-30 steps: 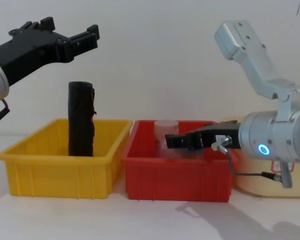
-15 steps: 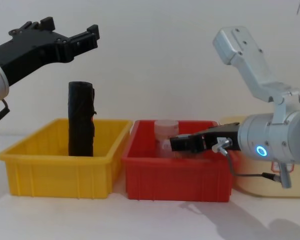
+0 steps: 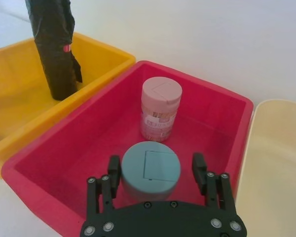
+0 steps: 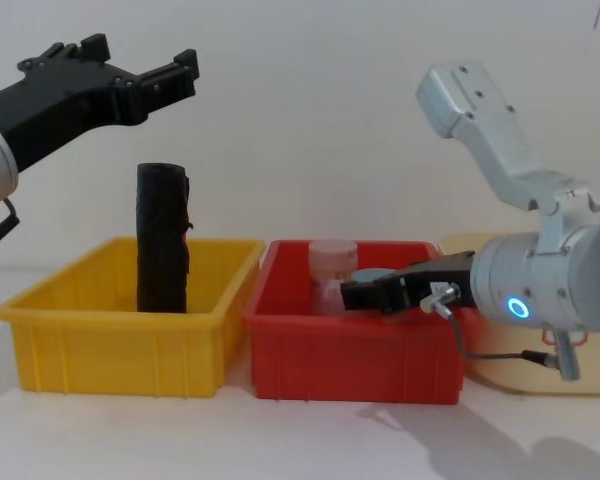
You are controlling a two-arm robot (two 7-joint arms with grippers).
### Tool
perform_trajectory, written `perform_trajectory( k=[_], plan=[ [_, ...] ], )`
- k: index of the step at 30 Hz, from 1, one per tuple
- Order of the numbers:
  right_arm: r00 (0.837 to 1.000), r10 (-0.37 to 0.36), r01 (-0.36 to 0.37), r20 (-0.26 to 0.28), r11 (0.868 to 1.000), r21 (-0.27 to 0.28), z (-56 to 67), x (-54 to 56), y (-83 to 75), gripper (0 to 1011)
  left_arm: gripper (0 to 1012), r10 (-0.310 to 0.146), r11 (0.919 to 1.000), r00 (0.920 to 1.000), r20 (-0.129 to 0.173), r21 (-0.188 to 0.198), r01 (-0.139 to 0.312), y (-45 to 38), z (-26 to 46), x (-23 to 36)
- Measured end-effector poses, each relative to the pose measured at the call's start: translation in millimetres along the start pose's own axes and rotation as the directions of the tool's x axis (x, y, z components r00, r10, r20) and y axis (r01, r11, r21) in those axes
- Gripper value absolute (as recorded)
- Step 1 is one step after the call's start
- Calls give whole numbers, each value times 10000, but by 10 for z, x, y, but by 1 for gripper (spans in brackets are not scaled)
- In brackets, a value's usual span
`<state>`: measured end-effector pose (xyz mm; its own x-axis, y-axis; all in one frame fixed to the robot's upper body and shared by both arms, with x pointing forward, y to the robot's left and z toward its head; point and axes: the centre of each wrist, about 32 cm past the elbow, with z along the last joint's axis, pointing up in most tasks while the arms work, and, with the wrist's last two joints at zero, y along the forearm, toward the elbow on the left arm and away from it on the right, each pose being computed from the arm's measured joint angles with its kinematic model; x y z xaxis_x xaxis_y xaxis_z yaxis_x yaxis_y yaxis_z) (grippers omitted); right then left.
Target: Pick up the garbage bag with the one hand and transfer it to the other hand.
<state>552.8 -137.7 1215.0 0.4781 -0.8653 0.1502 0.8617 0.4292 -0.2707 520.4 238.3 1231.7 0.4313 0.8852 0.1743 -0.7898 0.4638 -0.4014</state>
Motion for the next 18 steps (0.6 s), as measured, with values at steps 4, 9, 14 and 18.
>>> perform_trajectory(
  k=[4,9,14,18],
  plan=[
    [10000,37,-36,42,9999,-93,5,-3,3,795,1000,-1,10000,10000,1,-1,1,0,0,0],
    [10000,80,-80,-18,9998,-172,17,-3,6,679,1000,0,10000,10000,1,-1,0,0,0,0],
    [9999,104,-105,-99,9998,-182,38,6,3,666,1000,-1,10000,10000,0,0,1,0,0,0],
    [9997,112,-114,-196,9999,-102,71,18,-7,667,1000,0,10000,10000,0,-1,0,0,0,0]
  ],
)
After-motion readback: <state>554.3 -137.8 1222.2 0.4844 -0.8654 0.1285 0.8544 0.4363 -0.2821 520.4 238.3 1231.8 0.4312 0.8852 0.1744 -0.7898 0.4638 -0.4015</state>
